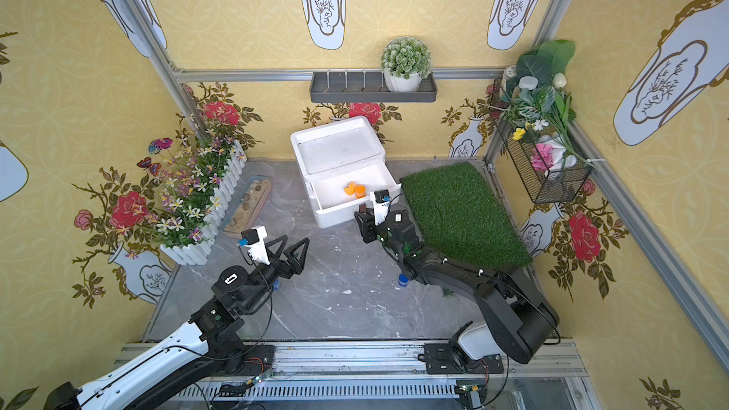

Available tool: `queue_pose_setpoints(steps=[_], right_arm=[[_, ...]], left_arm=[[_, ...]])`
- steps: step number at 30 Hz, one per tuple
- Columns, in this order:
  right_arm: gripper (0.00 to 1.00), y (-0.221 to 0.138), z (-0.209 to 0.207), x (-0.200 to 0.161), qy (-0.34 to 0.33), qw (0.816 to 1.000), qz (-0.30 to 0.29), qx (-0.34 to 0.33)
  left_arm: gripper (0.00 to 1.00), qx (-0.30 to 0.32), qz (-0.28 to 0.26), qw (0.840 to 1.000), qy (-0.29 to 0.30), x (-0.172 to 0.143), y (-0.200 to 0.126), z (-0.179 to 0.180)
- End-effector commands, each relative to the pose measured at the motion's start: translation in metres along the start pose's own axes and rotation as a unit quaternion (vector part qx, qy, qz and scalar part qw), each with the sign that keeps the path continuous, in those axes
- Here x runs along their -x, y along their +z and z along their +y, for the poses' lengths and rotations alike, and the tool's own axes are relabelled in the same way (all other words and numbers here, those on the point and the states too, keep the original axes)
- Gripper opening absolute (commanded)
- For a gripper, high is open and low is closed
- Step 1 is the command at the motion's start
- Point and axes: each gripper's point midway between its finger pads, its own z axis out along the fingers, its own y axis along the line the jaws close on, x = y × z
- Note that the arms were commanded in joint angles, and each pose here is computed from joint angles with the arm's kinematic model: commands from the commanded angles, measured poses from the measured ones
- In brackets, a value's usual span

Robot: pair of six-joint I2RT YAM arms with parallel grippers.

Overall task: Put the paint cans in the drawer according to color
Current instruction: Close the drawer of the storage box.

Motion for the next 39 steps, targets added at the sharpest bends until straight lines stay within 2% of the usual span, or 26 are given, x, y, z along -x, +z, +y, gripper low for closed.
queue_pose_setpoints(steps=[1,10,29,39], right_arm=[[0.42,0.007,0.001,0.028,0.002,0.999,-0.045,-0.004],[0.38,0.024,0.0,0.057,0.007,0.998,-0.064,0.003],[0.36,0.093,-0.006,0.045,0.018,0.999,-0.037,0.01],[0.35,0.109,-0.013,0.045,0.018,0.999,-0.027,0.004]], left_arm=[[1.0,0.005,-0.004,1.0,0.009,0.003,-0.002,0.001],[1.0,0.009,-0.006,1.0,0.013,0.004,-0.004,0.003],[1.0,0.022,-0.005,1.0,0.018,0.002,-0.004,0.008],[1.0,0.03,-0.005,0.999,0.025,0.003,-0.004,0.011]])
